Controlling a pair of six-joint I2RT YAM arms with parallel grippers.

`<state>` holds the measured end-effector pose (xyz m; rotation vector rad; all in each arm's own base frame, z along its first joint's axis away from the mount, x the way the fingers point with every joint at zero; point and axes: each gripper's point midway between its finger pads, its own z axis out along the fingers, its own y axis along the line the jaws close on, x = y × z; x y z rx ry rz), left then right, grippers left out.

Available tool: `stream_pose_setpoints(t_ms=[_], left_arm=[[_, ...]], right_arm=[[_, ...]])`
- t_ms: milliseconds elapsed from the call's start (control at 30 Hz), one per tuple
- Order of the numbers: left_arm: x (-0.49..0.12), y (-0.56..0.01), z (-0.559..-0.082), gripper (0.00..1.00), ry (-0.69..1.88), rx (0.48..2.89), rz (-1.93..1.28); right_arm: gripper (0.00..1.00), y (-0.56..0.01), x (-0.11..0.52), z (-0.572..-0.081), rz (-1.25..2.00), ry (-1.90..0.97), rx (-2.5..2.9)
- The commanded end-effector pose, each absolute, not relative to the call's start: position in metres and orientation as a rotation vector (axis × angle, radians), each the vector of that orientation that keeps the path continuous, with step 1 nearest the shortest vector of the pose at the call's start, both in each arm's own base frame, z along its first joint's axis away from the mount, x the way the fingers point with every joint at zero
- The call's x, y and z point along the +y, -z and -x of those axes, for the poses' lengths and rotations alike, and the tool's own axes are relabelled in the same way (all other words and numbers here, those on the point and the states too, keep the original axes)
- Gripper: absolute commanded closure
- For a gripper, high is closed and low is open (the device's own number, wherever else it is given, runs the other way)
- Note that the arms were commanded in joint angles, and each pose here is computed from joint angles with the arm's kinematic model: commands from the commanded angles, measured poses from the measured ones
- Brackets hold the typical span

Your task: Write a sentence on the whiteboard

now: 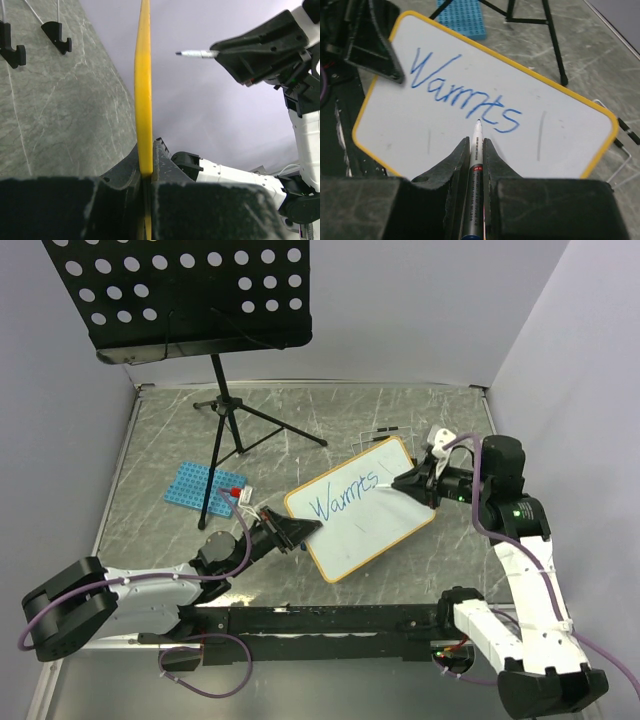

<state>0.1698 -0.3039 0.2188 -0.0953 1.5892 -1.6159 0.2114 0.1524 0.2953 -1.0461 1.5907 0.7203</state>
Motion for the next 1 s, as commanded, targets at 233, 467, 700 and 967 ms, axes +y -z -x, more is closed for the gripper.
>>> stream_pose_setpoints(t_ms=[233,467,700,967], left_arm=[[-0.282,-0.286,-0.158,0.99,1.750,1.319,0.108],[-0.280,-0.285,-0.159,0.99,1.737,1.323,0.113],[-0.280,-0.282,-0.159,0.99,1.735,1.332,0.118],[-0.282,-0.282,-0.159,0.99,1.742,1.328,0.112]], right_arm=[[1.00,-0.334,0.130,-0.260,0.923,-0.536,1.537],[1.00,-0.351,0.133,-0.258,0.922,-0.538,1.486],[1.00,-0.351,0.128,-0.270,0.878,-0.507,1.506],[1.00,-0.335,0.126,-0.284,0.861,-0.518,1.558]])
